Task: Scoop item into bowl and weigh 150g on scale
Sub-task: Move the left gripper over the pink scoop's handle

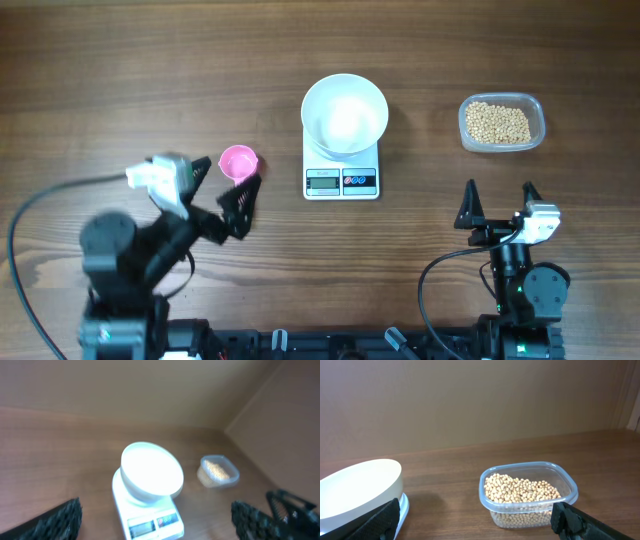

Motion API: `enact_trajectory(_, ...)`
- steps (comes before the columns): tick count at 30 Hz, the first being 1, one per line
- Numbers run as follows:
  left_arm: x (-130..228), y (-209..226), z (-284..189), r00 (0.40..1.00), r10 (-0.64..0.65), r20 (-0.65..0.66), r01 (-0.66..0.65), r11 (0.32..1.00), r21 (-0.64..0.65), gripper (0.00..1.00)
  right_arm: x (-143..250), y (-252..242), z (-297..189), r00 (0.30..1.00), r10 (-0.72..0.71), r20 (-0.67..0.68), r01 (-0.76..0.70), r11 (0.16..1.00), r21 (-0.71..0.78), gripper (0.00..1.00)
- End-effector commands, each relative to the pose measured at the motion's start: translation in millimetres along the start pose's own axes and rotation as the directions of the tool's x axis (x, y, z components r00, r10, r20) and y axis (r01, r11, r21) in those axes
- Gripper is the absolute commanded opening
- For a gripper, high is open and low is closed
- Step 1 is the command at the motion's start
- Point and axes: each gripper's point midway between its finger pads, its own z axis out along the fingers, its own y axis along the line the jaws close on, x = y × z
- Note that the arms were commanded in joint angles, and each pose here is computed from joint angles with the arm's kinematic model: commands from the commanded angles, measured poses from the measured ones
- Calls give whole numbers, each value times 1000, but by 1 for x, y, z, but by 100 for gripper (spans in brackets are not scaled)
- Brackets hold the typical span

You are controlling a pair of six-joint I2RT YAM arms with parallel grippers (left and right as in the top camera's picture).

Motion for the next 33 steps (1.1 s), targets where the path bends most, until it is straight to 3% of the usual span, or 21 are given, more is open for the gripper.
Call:
enact_trajectory(1,-16,-7,11,994,-41,-104,44,999,27,100,1,2,0,1000,13,-2,-13,1000,-14,100)
enact_trajectory(4,-4,-15,20,981,-75,-181,95,990,105,100,1,2,0,1000,13,-2,-13,1000,-14,100)
enact_trajectory(8,1,-11,22,972,-105,-211,125,989,83,100,1,2,0,1000,13,-2,-13,1000,-14,100)
enact_trajectory(11,-4,-1,14,964,-137,-227,133,991,-31,100,1,2,0,1000,13,-2,-13,1000,-14,100)
enact_trajectory(12,-10,7,4,952,-171,-253,140,981,-137,100,1,2,0,1000,13,-2,-13,1000,-14,100)
enact_trajectory(16,-17,15,-10,916,-241,-322,153,950,-273,100,1,2,0,1000,13,-2,-13,1000,-14,100)
enact_trajectory(26,7,24,-7,843,-328,-426,192,924,-331,100,1,2,0,1000,13,-2,-13,1000,-14,100)
enact_trajectory(33,12,30,-1,826,-339,-451,192,920,-341,100,1,2,0,1000,13,-2,-13,1000,-14,100)
